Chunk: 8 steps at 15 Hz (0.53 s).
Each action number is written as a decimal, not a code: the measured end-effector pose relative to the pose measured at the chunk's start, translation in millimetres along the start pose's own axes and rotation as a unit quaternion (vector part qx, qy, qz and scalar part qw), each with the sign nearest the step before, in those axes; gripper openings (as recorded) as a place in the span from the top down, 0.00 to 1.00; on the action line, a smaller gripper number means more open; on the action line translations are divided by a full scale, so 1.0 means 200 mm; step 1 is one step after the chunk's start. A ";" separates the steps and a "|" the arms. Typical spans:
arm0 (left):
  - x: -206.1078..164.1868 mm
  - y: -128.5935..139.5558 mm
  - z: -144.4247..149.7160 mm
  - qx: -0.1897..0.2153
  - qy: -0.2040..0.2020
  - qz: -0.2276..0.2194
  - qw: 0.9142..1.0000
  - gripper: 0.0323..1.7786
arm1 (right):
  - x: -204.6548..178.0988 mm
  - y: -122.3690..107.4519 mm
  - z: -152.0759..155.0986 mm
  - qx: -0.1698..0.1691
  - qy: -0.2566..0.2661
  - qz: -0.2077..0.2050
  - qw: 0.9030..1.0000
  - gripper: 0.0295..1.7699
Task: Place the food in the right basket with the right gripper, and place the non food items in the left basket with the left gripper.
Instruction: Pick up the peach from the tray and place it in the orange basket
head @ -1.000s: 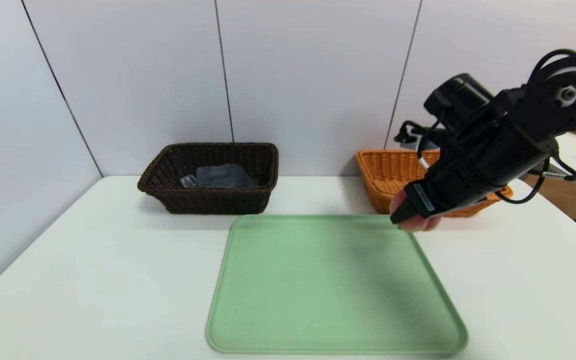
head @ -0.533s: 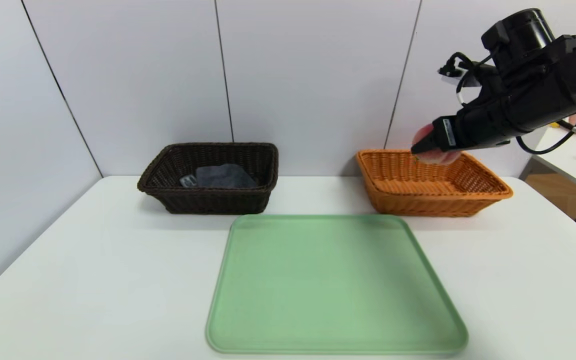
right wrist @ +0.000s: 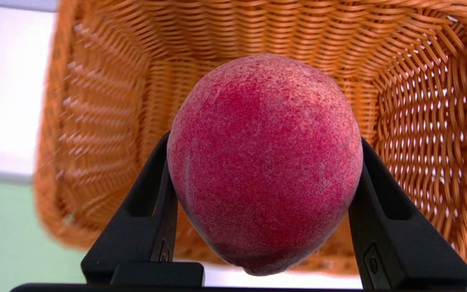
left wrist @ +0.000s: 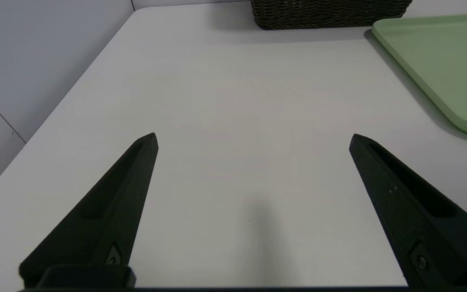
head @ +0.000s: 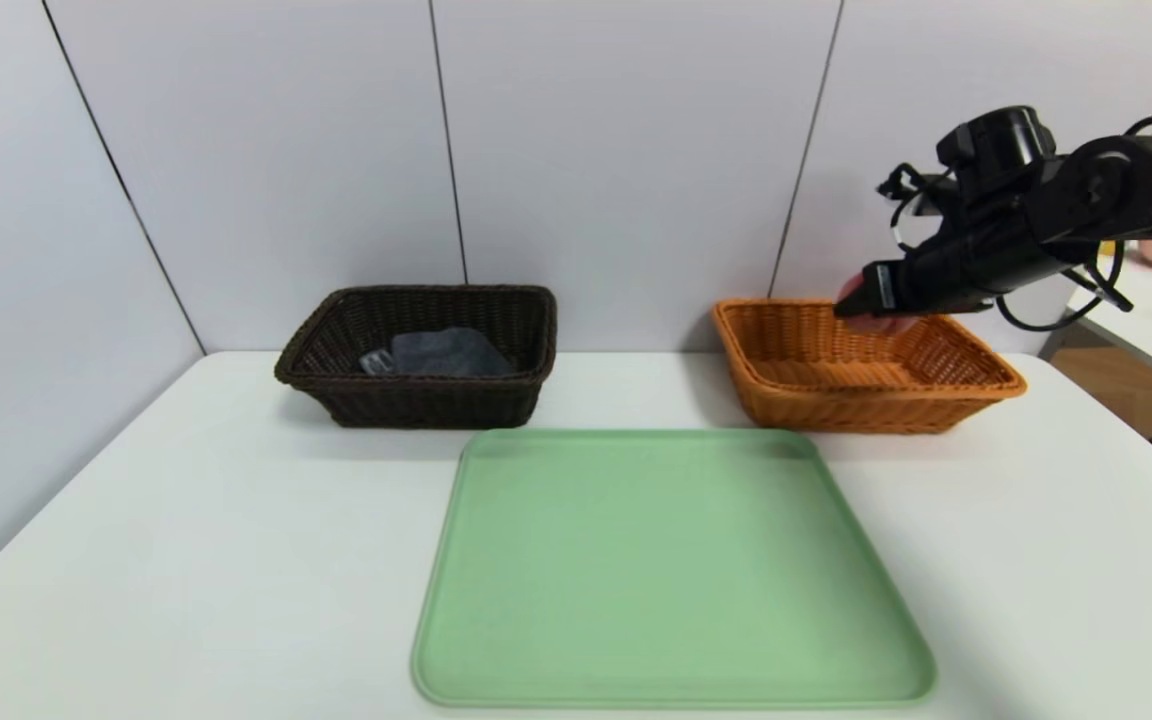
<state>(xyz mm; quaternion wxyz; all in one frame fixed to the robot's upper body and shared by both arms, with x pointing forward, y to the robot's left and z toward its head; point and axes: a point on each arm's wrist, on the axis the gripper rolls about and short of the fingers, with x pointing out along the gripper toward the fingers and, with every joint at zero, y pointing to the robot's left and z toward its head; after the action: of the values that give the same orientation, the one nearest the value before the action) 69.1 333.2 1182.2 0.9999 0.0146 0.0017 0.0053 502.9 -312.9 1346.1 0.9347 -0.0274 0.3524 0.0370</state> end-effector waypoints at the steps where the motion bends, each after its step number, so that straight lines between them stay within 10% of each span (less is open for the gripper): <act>1: 0.00 0.00 0.00 0.000 0.000 0.000 1.000 0.05 | 0.05 -0.02 -0.01 0.002 0.002 -0.004 1.000 0.37; 8: 0.00 0.00 0.00 0.000 0.000 0.000 1.000 0.05 | 0.35 -0.07 -0.12 0.004 0.052 -0.009 0.999 0.37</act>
<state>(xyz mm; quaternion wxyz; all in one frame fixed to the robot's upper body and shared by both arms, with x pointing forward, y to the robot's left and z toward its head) 69.1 333.2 1182.2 0.9999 0.0144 0.0017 0.0053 541.1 -325.1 1282.3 0.9157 -0.0284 0.4001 0.0255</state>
